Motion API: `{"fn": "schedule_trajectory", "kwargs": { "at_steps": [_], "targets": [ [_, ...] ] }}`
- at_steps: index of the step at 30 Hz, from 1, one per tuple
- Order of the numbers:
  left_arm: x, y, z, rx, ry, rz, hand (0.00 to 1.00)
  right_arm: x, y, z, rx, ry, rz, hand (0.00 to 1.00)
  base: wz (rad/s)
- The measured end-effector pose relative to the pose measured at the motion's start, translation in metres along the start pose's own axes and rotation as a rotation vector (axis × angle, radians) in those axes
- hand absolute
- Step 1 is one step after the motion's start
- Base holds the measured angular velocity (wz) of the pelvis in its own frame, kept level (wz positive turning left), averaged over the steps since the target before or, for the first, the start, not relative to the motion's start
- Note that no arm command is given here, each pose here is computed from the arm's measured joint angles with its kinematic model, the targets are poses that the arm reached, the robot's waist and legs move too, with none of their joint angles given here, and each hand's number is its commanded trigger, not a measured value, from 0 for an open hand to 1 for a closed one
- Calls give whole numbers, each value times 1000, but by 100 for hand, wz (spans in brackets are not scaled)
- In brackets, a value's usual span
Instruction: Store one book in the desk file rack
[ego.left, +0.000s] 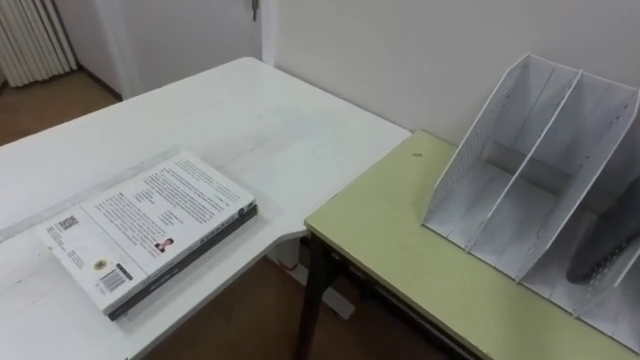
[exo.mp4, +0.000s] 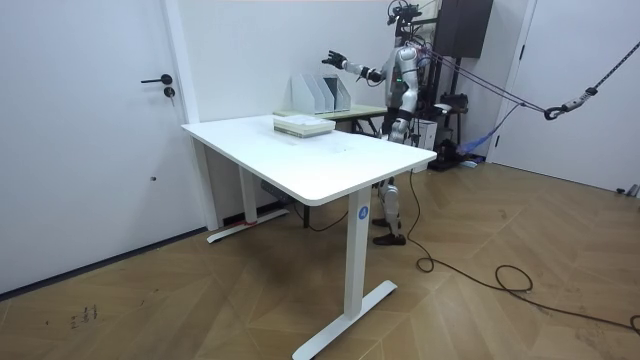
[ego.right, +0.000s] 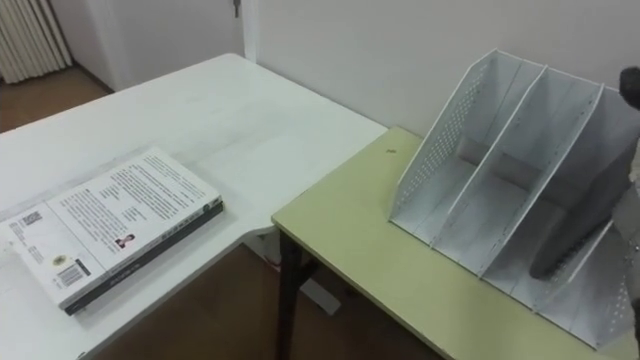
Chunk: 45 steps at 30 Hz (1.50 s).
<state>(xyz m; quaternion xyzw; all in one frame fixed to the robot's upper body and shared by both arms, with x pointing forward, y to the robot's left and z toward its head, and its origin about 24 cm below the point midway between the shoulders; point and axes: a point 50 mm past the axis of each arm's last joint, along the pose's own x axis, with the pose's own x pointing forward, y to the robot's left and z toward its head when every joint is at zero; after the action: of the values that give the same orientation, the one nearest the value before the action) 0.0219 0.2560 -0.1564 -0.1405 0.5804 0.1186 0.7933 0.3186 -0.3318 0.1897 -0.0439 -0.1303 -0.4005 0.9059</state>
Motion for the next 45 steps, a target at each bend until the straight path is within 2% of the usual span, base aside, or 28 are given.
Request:
{"fn": "schedule_trajectory", "kwargs": {
  "at_steps": [5,10,11,13,17,21,28,32,35,38,40,42,45],
  "targets": [
    [2,-4,5,21,-6,-15,0,-27,29,14,78,-57,342,0,-5],
    [2,-2,6,21,-8,-21,0,-72,49,-15,175,77,799,0,-3],
    [2,-2,6,22,-8,-23,0,-77,50,-19,175,98,842,0,0],
    [1,-2,6,23,-7,-27,0,-95,59,-31,169,166,1022,0,0],
    [2,-2,11,37,-14,-33,0,-110,67,-35,170,197,1241,0,-2],
    [4,-5,16,66,-6,-51,0,-134,77,-43,128,233,1492,0,0],
    [9,-16,32,154,3,-90,0,-181,77,-77,-101,371,1840,0,0],
    [9,-17,33,159,4,-95,0,-190,70,-90,-160,417,1893,0,-2],
    [9,-17,35,160,-1,-90,0,-206,52,-125,-207,586,1863,0,0],
    [11,-19,37,163,-7,-73,0,-232,23,-171,-229,832,1765,0,5],
    [12,-23,34,157,-14,-54,0,-259,-12,-204,-311,1030,1672,0,3],
    [13,-25,31,155,-12,-43,0,-276,-37,-223,-381,1156,1605,0,3],
    [14,-28,30,173,-20,-37,0,-292,-83,-248,-437,1361,1407,0,7]
  ]
}}
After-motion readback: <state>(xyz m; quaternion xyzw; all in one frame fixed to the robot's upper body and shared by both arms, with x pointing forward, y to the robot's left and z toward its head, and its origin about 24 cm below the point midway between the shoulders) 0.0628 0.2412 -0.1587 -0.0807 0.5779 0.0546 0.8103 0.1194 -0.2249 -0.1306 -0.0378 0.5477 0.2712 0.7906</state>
